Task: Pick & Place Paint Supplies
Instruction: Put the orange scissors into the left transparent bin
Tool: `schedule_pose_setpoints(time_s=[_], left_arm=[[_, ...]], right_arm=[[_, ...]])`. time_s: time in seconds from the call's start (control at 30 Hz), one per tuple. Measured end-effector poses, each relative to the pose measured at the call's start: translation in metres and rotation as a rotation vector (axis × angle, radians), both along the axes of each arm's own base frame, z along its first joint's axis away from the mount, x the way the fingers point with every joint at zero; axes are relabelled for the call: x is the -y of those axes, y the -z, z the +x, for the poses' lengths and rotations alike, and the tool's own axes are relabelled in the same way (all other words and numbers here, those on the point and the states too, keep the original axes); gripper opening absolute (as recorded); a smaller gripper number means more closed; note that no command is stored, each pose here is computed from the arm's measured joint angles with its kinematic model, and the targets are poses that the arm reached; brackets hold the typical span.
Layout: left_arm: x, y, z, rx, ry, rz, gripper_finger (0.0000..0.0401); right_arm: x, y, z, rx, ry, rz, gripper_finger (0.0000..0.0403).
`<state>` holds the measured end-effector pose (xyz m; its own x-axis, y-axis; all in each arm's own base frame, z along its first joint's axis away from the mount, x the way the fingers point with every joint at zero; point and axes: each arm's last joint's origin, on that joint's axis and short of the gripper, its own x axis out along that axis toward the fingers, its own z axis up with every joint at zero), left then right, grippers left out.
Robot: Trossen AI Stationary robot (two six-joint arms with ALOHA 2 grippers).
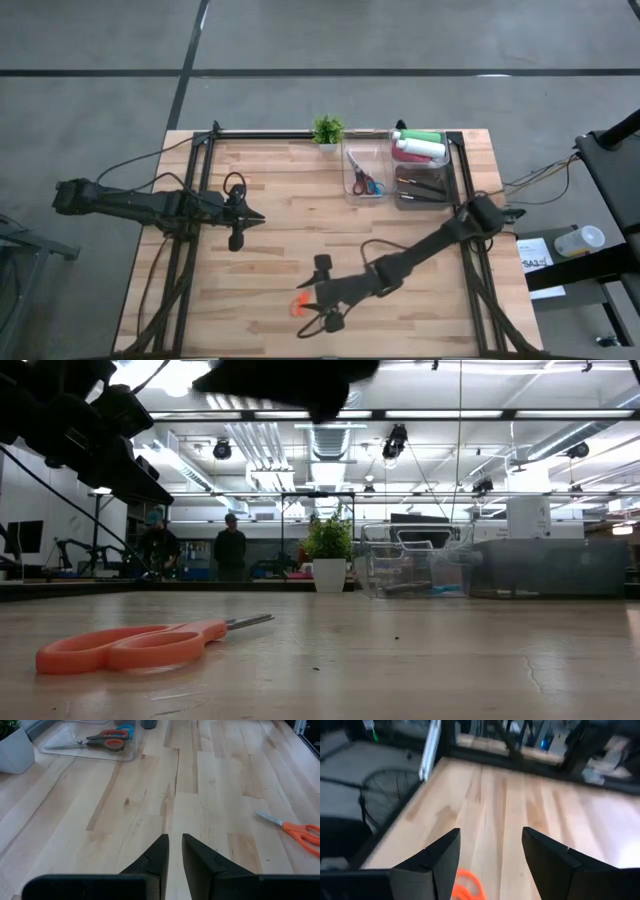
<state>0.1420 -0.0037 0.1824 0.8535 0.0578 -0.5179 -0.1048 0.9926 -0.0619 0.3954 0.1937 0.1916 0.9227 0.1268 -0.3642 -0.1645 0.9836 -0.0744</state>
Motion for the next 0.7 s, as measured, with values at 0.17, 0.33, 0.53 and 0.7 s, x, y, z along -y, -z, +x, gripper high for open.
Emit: schedule_pose_setpoints(time_s=[0.17, 0.33, 0.53, 0.7], left_arm=[[0.0, 0.0, 0.0, -0.006, 0.0, 0.0, 0.0062], [0.0, 0.001, 0.0, -0.007, 0.0, 0.0, 0.0062], [0.0, 0.001, -0.001, -0.016, 0.0, 0.001, 0.0062], [0.0, 0.002, -0.001, -0.025, -0.001, 0.001, 0.0062]], right_arm=[[-0.005, 0.035, 0.014, -0.07, 0.023, 0.014, 0.0209], [-0.007, 0.057, 0.027, -0.111, 0.066, 0.074, 0.0209], [-0.011, 0.072, 0.037, -0.134, 0.075, 0.094, 0.0209], [-0.008, 0.079, 0.037, -0.209, 0.079, 0.157, 0.0209]])
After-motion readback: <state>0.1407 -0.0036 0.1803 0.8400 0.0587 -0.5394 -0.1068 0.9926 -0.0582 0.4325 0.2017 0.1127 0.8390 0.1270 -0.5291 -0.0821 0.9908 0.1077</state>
